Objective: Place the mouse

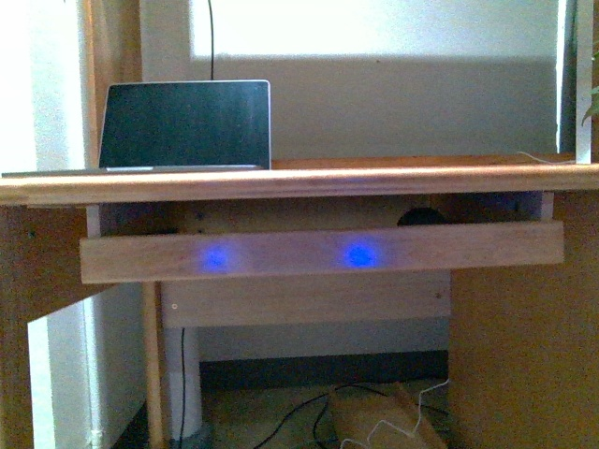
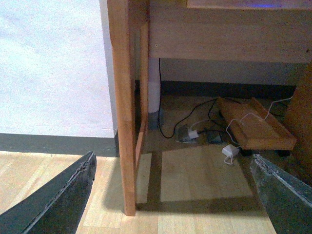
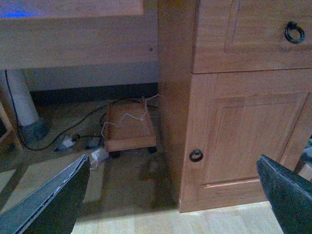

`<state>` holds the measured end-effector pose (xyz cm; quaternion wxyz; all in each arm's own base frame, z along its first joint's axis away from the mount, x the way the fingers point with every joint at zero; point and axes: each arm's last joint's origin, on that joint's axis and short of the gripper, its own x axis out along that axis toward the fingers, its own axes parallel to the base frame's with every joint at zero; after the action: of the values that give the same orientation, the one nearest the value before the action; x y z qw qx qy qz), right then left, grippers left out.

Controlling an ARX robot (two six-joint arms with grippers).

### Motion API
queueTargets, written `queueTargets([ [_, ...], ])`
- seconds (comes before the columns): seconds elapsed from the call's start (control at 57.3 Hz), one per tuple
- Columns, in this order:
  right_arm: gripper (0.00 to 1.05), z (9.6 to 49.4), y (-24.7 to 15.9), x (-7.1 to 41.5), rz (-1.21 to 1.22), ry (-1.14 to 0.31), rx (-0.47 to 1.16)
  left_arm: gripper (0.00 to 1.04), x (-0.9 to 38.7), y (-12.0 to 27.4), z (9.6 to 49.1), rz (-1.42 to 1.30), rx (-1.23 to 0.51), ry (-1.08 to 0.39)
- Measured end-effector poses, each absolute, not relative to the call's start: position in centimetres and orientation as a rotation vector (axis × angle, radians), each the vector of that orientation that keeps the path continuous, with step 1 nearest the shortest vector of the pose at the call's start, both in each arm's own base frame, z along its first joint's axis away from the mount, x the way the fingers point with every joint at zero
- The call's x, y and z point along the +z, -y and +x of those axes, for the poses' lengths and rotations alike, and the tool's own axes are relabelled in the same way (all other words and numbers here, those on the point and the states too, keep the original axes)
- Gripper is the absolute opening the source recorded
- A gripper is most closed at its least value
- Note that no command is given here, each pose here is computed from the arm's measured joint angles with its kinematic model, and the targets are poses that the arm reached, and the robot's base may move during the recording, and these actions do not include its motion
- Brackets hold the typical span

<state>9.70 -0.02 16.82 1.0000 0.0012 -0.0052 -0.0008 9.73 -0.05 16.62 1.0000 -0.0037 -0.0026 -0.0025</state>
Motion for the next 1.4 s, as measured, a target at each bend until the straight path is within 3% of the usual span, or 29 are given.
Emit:
queueTargets([
  [0.751, 1.04, 9.7, 0.0, 16.8, 0.002, 0.011, -0.001, 0.97, 16.6, 0.0, 9.7, -0.007, -0.005, 0.005],
  [0.943, 1.04, 9.7, 0.0, 16.8, 0.002, 0.011, -0.001, 0.97, 15.9, 0.4, 10.9, -0.1, -0.15, -0.233],
  [1.117, 1.04, 9.7, 0.0, 16.8, 0.002, 0.011, -0.001, 0.97, 16.1, 0.2, 13.9, 0.186, -0.213, -0.253],
  [1.397, 1.04, 9.7, 0.0, 16.8, 0.002, 0.011, -0.001, 0.97, 14.8, -1.3, 20.0, 1.033, -0.363, -0.082],
])
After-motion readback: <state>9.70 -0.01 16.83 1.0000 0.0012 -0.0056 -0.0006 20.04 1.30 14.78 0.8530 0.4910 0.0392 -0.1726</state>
